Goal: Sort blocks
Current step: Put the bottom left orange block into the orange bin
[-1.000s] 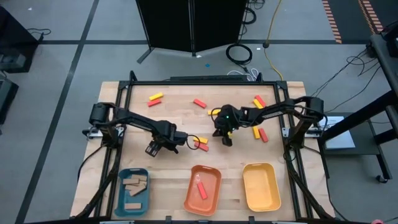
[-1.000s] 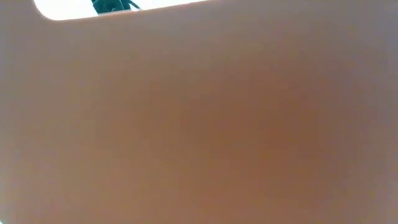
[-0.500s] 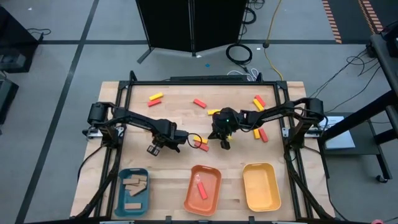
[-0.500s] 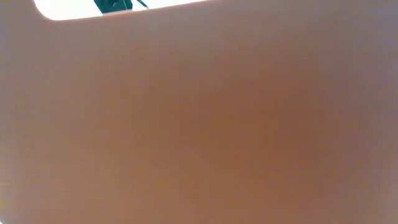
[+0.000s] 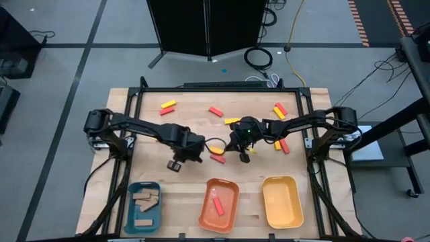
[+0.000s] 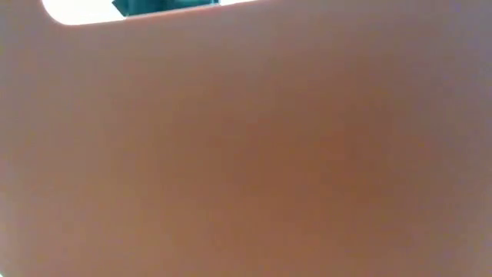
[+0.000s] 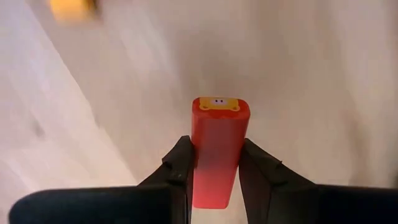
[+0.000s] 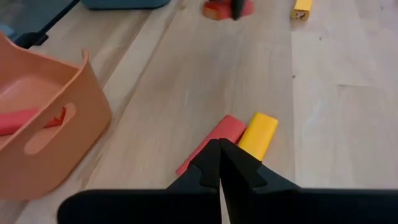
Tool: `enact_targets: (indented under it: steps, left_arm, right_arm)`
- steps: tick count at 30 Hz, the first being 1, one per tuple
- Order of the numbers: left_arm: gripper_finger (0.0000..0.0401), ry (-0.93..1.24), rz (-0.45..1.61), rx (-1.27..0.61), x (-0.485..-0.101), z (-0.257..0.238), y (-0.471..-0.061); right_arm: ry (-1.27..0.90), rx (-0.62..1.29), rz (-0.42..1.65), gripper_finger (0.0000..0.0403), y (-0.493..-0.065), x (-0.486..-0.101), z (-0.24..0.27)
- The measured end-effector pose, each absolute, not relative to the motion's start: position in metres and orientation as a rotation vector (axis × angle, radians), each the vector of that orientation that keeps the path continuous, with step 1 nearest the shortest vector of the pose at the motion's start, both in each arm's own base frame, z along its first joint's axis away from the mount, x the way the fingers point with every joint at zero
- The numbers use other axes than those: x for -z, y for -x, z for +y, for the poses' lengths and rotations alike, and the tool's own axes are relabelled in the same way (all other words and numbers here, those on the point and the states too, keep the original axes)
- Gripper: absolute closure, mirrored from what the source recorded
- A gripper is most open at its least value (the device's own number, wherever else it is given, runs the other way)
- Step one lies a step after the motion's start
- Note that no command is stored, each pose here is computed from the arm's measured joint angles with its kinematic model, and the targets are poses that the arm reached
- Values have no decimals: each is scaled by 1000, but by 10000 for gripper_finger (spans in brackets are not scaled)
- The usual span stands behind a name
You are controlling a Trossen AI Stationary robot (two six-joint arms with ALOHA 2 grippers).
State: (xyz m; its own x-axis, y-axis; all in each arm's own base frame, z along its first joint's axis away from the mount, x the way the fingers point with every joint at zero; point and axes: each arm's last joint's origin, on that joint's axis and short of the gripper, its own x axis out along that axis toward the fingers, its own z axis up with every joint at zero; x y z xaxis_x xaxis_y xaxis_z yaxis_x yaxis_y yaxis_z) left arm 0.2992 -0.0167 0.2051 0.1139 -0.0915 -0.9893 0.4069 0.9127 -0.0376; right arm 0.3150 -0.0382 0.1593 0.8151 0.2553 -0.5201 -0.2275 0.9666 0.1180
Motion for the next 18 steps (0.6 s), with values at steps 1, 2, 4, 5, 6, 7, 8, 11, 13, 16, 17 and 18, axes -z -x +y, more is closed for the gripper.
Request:
enact_targets:
  steps: [1, 2, 4, 5, 6, 7, 8, 11, 13, 16, 17, 18]
  left_arm:
    - [327, -240, 1363, 380, -211, -19, -300]
    - [327, -211, 1314, 391, -216, -21, -301]
    - [327, -160, 1196, 423, -227, -27, -305]
    - [327, -130, 1138, 449, -233, -31, -306]
    - [327, -104, 1075, 482, -239, -35, -308]
    - [327, -84, 1004, 518, -245, -39, -311]
    - [327, -75, 936, 559, -251, -43, -314]
    - [326, -81, 775, 651, -261, -57, -322]
    - [326, -99, 700, 679, -265, -65, -326]
    - [326, -124, 612, 707, -264, -75, -336]
    - [326, -128, 608, 712, -261, -78, -338]
    - [326, -132, 596, 717, -258, -80, -341]
  right_arm:
    - [-52, -257, 565, 403, -315, -159, -38]
    - [-55, -258, 574, 403, -314, -158, -38]
    - [-58, -258, 584, 403, -314, -158, -38]
    - [-59, -258, 587, 403, -314, -157, -38]
    - [-60, -258, 591, 403, -313, -157, -38]
    - [-67, -257, 597, 403, -313, -157, -38]
    - [-75, -254, 600, 403, -313, -156, -38]
    - [-83, -252, 598, 403, -313, -157, -38]
    - [-92, -251, 601, 403, -313, -157, -37]
    - [-106, -249, 602, 403, -313, -157, -36]
    - [-106, -251, 603, 403, -313, -157, -36]
    - [-105, -254, 603, 403, -314, -157, -35]
